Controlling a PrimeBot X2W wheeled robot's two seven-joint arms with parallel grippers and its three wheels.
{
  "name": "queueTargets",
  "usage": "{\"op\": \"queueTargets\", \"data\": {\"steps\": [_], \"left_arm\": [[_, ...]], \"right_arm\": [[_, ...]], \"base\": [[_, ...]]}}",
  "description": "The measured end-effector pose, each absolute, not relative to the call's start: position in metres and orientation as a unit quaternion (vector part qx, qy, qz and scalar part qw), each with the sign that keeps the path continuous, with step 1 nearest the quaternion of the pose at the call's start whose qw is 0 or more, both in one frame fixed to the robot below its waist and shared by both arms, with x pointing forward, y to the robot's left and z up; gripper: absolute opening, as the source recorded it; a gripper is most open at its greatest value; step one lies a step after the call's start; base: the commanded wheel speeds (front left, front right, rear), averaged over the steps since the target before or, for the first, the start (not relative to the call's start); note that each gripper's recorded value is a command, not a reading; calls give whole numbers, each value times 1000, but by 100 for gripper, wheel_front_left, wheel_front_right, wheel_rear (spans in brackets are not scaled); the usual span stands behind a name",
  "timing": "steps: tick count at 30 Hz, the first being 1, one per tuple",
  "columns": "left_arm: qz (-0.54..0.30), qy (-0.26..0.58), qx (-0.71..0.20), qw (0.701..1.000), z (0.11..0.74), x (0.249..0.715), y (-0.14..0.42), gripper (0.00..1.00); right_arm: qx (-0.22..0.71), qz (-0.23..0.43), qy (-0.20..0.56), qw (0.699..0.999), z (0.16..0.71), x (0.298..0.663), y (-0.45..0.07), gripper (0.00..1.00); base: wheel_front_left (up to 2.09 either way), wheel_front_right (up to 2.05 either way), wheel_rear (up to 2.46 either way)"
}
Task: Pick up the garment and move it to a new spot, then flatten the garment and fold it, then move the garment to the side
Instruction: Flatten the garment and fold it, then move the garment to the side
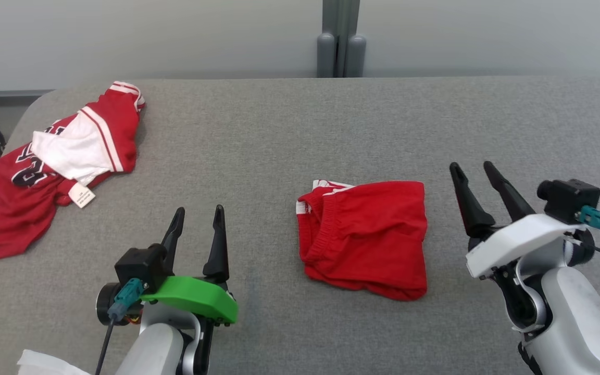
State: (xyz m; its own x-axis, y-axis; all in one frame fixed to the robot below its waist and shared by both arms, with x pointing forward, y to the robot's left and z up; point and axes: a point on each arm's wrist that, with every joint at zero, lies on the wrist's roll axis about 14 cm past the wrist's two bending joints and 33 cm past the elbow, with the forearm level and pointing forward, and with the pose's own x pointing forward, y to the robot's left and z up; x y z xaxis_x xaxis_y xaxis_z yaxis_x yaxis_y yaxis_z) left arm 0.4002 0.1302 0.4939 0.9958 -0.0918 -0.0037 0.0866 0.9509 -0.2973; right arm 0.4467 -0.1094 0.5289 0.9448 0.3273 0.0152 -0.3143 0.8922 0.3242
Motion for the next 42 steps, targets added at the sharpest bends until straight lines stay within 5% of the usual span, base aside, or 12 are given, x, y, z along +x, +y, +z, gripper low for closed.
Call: {"op": "queueTargets", "data": {"steps": [13,42], "left_arm": [[-42,16,-131,990,483,396,129,100],[-21,17,-126,992,477,380,144,100]], "right_arm": [[90,53,-57,993,528,392,-176,100],[87,56,-7,995,500,388,-160,100]], "base": [[0,0,0],[0,0,0]]}}
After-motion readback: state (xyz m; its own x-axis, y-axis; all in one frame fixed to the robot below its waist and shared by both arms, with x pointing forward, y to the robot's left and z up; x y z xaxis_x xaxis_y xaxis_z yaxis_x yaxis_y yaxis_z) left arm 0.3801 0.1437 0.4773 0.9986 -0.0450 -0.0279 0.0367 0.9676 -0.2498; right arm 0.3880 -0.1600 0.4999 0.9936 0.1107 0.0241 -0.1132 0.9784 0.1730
